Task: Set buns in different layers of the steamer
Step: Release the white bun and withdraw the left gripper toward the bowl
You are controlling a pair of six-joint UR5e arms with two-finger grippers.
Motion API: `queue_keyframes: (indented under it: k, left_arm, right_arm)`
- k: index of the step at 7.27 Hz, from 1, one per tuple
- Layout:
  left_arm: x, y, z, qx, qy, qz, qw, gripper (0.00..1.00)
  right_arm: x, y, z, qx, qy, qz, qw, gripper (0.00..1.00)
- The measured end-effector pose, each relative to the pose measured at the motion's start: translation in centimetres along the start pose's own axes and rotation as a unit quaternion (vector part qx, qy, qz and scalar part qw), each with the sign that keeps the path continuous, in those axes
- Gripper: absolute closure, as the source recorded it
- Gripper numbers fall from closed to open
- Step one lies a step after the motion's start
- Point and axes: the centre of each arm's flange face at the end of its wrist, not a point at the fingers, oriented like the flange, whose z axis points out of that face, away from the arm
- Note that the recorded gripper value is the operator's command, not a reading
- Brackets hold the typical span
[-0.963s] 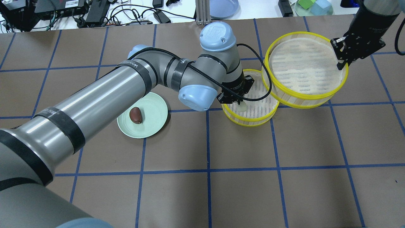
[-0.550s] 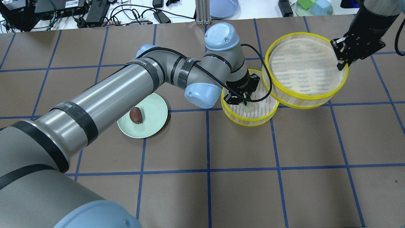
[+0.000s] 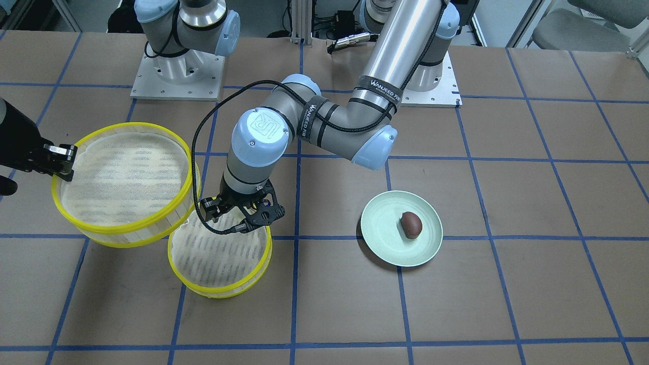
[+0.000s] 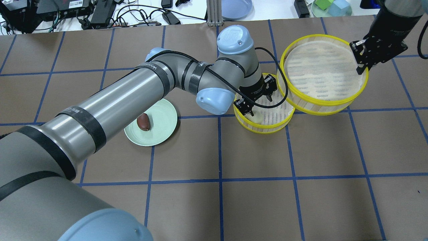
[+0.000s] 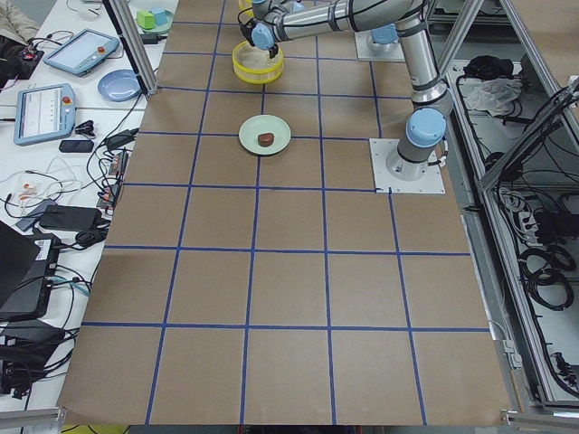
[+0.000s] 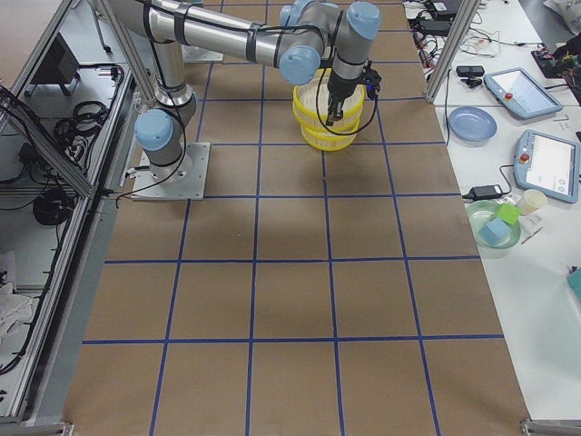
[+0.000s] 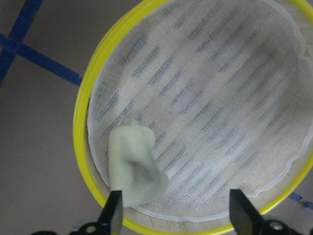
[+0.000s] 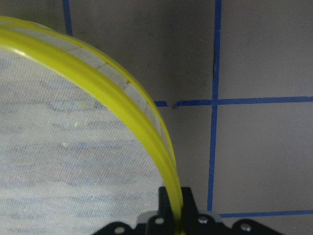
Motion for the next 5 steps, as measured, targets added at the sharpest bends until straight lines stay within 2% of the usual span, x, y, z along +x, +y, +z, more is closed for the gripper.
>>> queue_keyframes:
  k: [2,5]
  left_arm:
    - [-0.1,-0.4,-1.9,0.01,0.01,0.019,0.9997,0.1]
    - [-3.7,-5.9,-6.0,0.027,0.015,0.065,0.9974,0.0]
  right_arm:
    - [0.2,0.0,0.1,-0.001,0.0,0.0,1.0,1.0]
    - [0.6,-0.5,0.9,-0.005,-0.002,0.004,1.0,1.0]
